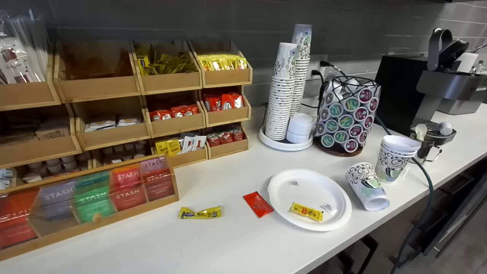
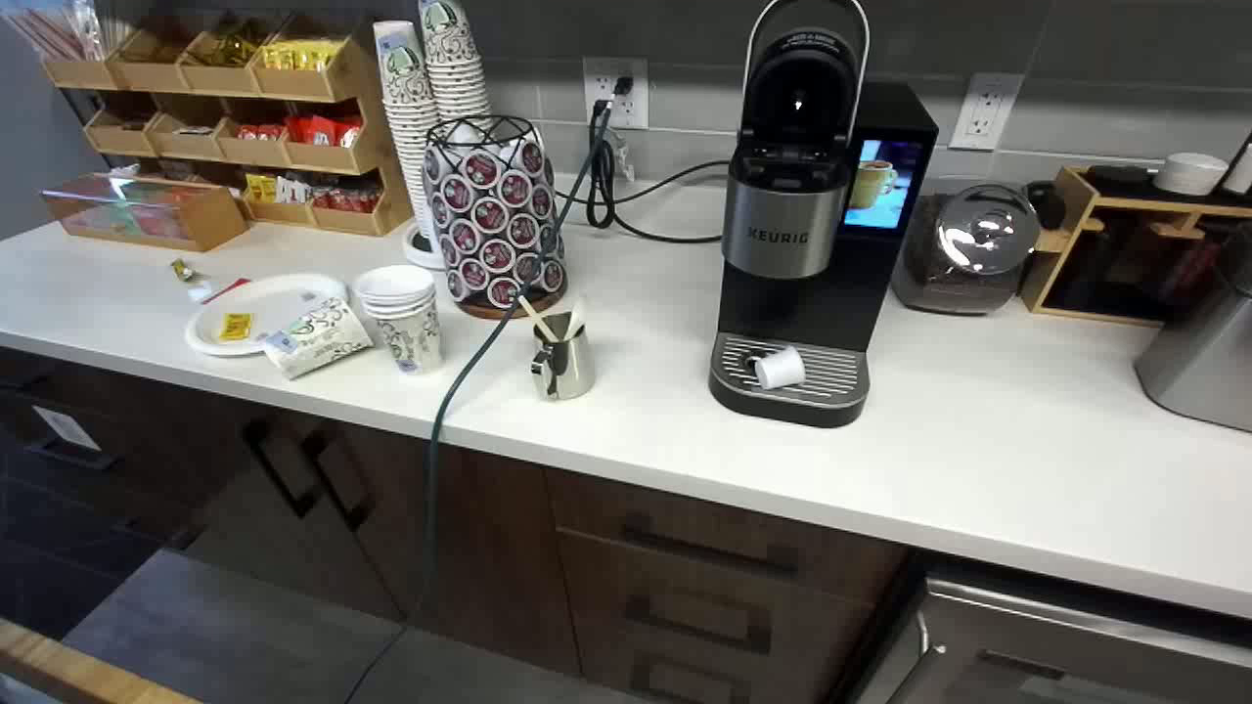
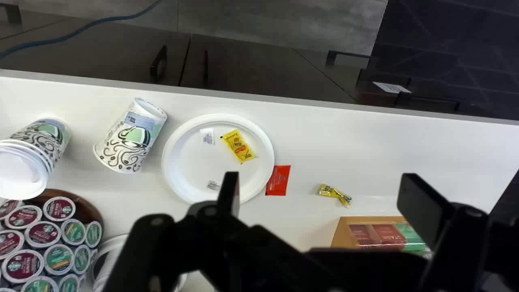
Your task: Put the sachet on the shelf
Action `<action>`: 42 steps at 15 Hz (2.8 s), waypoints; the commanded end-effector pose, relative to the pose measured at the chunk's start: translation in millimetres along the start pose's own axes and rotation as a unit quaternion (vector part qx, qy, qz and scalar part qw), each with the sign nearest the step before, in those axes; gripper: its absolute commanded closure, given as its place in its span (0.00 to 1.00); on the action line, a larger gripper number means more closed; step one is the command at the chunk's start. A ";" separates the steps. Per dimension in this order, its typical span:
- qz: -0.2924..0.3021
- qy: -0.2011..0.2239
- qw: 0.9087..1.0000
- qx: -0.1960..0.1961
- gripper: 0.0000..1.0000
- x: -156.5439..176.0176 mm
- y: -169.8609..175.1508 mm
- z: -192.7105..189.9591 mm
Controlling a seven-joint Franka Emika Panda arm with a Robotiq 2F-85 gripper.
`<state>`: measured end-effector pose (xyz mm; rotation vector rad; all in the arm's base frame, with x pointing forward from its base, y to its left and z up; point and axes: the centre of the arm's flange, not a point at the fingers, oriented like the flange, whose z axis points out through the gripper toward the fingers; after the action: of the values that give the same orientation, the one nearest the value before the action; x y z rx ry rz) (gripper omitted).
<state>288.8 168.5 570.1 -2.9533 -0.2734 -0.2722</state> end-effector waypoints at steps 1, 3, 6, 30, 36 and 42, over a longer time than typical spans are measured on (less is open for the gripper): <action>0.000 0.000 1.000 0.000 0.00 0.0 0.0 0.0; 0.000 0.000 1.000 0.000 0.00 0.0 -0.1 -0.2; -0.045 0.004 0.999 -0.011 0.00 13.8 -22.0 37.9; -0.206 -0.070 0.971 -0.102 0.00 117.1 -49.2 315.8; -0.215 0.026 0.964 -0.155 0.00 143.8 -30.2 383.8; -0.216 0.023 0.962 -0.165 0.00 143.8 -13.1 376.5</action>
<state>487.4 272.1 234.8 -3.1699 -0.9587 -0.4804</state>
